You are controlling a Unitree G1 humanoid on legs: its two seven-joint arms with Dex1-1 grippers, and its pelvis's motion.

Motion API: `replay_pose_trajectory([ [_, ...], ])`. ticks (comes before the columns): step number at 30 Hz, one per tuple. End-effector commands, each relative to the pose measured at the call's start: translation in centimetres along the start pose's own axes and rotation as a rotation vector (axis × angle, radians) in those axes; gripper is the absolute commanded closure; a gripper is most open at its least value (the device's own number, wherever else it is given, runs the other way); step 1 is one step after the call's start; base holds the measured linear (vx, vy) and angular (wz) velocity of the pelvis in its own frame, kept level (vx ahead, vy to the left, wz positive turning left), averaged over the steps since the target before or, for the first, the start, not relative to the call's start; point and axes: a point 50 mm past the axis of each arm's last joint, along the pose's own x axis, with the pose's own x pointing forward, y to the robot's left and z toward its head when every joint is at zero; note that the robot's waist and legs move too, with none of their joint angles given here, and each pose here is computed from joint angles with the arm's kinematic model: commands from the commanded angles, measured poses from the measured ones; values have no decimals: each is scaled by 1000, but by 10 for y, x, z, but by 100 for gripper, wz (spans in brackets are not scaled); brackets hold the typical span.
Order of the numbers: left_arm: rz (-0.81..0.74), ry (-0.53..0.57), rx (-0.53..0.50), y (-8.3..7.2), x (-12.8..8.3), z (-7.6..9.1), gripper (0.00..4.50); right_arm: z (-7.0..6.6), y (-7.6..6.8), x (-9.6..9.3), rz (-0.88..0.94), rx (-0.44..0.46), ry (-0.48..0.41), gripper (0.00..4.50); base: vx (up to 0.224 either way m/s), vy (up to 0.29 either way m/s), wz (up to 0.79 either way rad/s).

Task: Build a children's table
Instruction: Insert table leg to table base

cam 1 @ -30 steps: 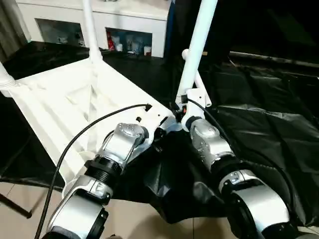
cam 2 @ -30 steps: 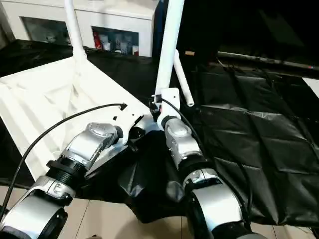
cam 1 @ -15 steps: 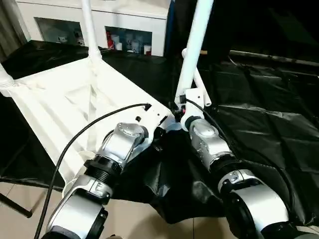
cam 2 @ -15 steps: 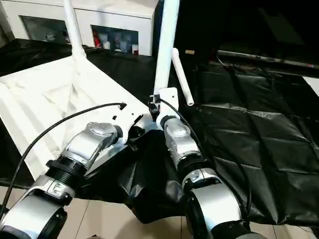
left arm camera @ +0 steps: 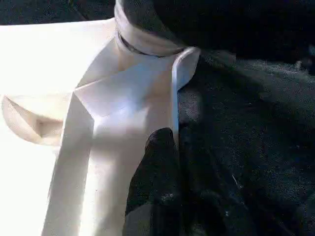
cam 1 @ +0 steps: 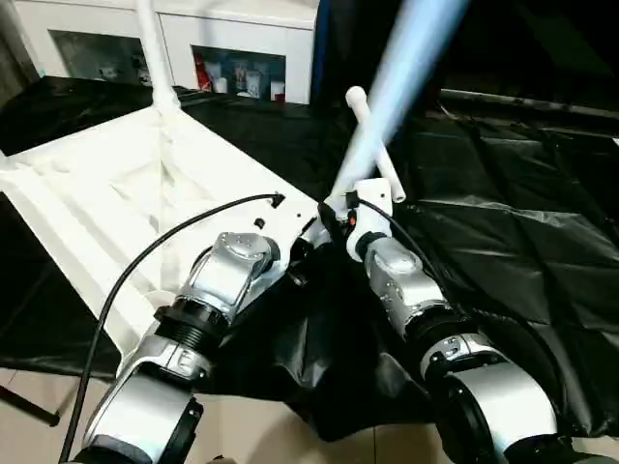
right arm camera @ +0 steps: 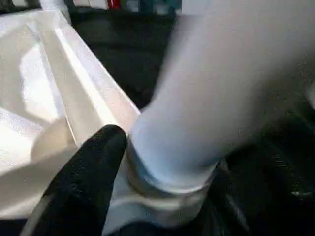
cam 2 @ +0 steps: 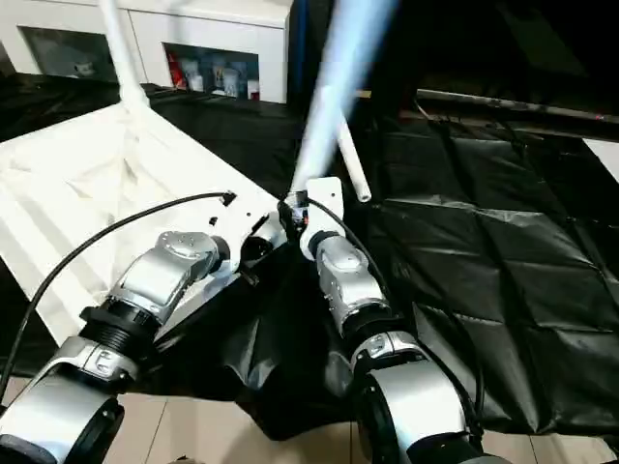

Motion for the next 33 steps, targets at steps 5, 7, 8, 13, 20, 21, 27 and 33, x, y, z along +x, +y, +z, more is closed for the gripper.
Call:
replay_pose_trajectory([
  [5,17,-31,31,3,-3,11,450,-17,8,-3,27,47,43,55,0,0,0],
  [7,15,-32,32,3,-4,11,450,-15,8,-2,30,45,35,55,0,0,0],
  [8,13,-32,37,3,-4,10,450,-15,9,-2,39,39,33,55,0,0,0],
  [13,-12,-36,68,1,-4,9,450,-19,13,-3,71,23,41,55,0,0,0],
  [20,-57,-39,160,0,-6,5,450,-23,11,-4,88,10,62,55,0,0,0],
  [21,-60,-32,171,1,-6,3,450,-22,11,-5,96,3,59,55,0,0,0],
  [27,-299,-55,439,-10,-17,-12,450,-10,5,-7,188,-33,-9,55,0,0,0],
  [33,-375,-68,600,-1,-30,-20,450,16,-16,-21,227,18,-167,55,0,0,0],
])
